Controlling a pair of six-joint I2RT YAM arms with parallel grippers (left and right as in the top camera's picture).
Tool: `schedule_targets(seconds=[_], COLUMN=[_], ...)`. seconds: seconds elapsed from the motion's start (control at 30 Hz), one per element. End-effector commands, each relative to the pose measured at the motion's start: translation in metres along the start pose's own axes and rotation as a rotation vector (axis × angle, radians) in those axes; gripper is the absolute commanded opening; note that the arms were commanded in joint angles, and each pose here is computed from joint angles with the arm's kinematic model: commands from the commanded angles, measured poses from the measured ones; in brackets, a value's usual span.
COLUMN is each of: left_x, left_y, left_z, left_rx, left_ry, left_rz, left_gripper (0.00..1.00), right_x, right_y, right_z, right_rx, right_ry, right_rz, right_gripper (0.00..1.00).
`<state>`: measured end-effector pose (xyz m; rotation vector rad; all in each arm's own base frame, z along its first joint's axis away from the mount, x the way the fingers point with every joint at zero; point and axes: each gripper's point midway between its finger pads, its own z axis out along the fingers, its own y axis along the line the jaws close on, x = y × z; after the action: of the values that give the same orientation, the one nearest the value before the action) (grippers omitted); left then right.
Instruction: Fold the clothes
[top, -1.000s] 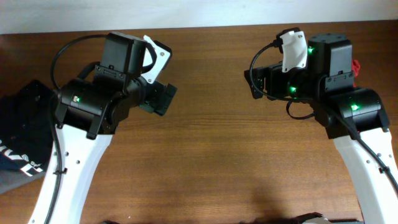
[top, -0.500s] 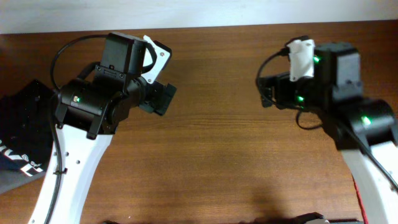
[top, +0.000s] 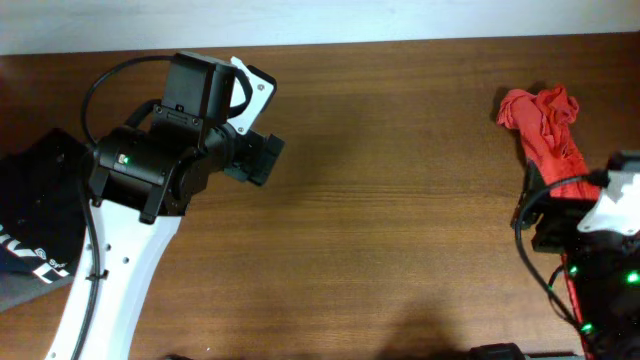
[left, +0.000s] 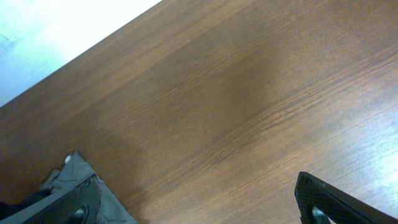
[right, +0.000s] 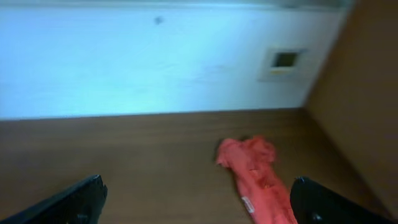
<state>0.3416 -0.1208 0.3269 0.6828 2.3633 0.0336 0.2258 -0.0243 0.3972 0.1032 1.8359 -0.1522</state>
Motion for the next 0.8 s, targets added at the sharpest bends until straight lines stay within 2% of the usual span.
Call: schedule_targets(seconds=[0.0,0.33,0.67,0.77], left_x=[0.0,0.0,0.0,0.0], left_y=[0.002,0.002,0.002,0.002], left_z=[-0.007,-0.007,-0.007,-0.007], left_rx=[-0.013,-0.013,-0.013,-0.013], left_ry=[-0.013,-0.013,-0.013,-0.013], left_rz=[-0.016,-0.016,-0.016,-0.016], left_gripper=[0.99,0.99,0.99,0.99], right_x=[0.049,0.172,0.222,0.236], right_y=[-0.009,0.024,0.034,0.037], right_z=[0.015,0.038,0.044,0.05], right_rx=[0.053,-0.113,-0.161,-0.173], right_ry=[0.047,0.076,0.009,0.035], right_rz=[0.006,0.011,0.017,0.016], right_gripper=[0.99,0.99,0.99,0.99])
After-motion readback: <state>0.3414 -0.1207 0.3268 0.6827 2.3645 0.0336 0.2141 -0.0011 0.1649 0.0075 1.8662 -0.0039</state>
